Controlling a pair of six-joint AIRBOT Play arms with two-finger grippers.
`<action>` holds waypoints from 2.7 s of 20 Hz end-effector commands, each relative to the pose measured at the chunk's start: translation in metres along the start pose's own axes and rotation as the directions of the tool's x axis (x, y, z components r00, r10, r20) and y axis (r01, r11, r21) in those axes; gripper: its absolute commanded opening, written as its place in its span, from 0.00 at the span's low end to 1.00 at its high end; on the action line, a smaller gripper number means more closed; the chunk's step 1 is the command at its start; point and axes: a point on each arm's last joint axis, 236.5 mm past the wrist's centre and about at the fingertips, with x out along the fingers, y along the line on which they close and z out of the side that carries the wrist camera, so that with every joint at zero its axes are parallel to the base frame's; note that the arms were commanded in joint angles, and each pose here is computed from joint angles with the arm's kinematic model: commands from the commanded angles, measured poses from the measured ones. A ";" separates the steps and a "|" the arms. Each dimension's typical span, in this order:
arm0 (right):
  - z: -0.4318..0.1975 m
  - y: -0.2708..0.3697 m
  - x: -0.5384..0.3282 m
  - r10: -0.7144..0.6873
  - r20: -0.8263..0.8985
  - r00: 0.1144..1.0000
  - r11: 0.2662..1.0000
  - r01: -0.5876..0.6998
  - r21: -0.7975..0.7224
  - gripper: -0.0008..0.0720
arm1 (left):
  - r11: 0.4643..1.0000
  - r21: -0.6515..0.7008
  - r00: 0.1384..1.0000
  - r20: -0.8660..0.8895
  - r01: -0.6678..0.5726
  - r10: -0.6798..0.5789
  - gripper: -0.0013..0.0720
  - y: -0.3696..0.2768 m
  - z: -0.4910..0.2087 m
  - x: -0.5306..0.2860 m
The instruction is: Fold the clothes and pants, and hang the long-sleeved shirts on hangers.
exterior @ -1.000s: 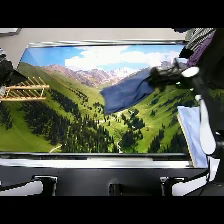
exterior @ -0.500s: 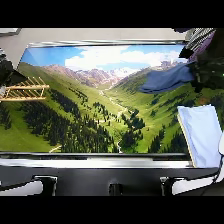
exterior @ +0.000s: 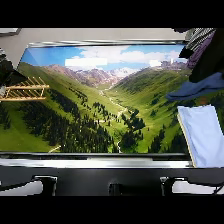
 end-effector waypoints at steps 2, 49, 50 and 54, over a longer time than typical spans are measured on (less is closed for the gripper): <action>0.023 -0.021 -0.035 -0.100 0.133 0.986 0.988 0.083 0.127 0.05 | 1.000 -0.002 1.000 0.000 0.000 0.000 0.04 0.000 0.000 0.000; -0.064 -0.344 -0.123 -0.951 0.063 0.302 0.249 0.871 -0.423 0.74 | 1.000 -0.008 1.000 -0.016 0.000 0.000 0.04 0.000 -0.004 0.000; -0.061 -0.327 -0.112 -0.911 0.078 0.405 0.336 0.837 -0.432 0.65 | 1.000 -0.001 1.000 -0.014 0.000 0.000 0.04 0.000 -0.003 0.000; -0.080 -0.185 -0.050 -0.441 0.001 0.898 0.734 0.361 -0.576 0.22 | 0.997 0.071 1.000 0.007 0.000 -0.001 0.04 -0.002 0.001 0.016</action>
